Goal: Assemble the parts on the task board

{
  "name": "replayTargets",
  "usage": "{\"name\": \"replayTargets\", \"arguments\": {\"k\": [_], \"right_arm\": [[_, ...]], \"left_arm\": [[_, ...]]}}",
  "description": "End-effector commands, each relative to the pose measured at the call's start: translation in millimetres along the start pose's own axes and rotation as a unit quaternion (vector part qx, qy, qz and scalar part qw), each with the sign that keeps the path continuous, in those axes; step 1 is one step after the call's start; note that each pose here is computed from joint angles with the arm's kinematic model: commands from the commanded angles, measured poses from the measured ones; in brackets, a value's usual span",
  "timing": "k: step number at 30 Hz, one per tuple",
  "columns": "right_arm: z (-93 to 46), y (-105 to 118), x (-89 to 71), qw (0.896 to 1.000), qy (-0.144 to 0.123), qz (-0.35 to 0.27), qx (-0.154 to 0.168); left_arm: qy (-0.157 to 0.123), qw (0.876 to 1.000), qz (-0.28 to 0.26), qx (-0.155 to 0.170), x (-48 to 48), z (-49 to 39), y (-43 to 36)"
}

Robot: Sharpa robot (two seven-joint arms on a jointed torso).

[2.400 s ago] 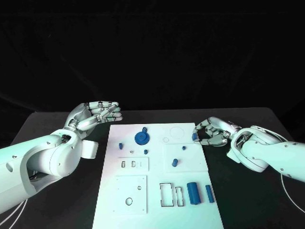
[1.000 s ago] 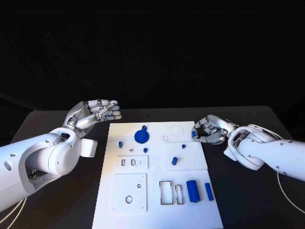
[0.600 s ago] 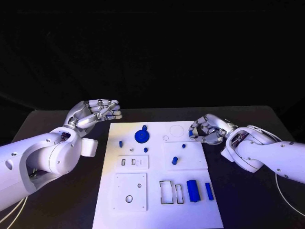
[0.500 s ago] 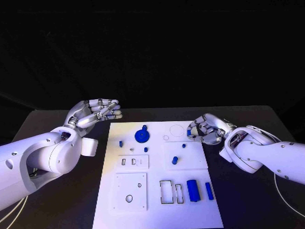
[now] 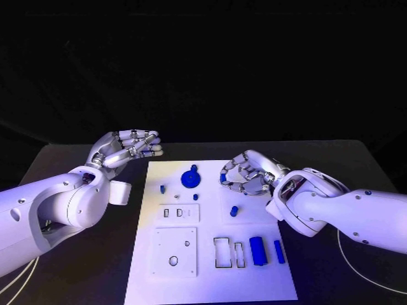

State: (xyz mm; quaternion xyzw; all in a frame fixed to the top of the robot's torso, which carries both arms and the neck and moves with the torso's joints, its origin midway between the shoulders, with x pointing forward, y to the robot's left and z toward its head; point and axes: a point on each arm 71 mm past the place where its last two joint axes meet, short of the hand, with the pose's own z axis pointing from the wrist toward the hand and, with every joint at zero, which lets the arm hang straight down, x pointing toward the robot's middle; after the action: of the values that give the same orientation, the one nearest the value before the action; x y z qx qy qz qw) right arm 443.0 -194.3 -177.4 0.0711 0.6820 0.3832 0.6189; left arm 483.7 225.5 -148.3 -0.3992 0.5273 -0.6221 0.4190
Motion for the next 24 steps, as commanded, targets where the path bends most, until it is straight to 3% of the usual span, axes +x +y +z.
{"name": "replayTargets", "arguments": {"k": [1, 11, 24], "right_arm": [[2.7, 8.8, 11.8, 1.0, 0.002, 0.01, 0.02], [13.3, 39.6, 54.3, 0.999, 0.037, 0.004, -0.007], [19.5, 53.7, 100.7, 0.997, 0.059, -0.039, -0.024]], "left_arm": [[0.008, 1.0, -0.007, 0.001, 1.5, 0.8, 0.8], [0.007, 1.0, -0.007, -0.002, 1.6, 3.7, 4.2], [0.011, 1.0, -0.009, -0.004, 4.4, 6.6, 6.7]]}}
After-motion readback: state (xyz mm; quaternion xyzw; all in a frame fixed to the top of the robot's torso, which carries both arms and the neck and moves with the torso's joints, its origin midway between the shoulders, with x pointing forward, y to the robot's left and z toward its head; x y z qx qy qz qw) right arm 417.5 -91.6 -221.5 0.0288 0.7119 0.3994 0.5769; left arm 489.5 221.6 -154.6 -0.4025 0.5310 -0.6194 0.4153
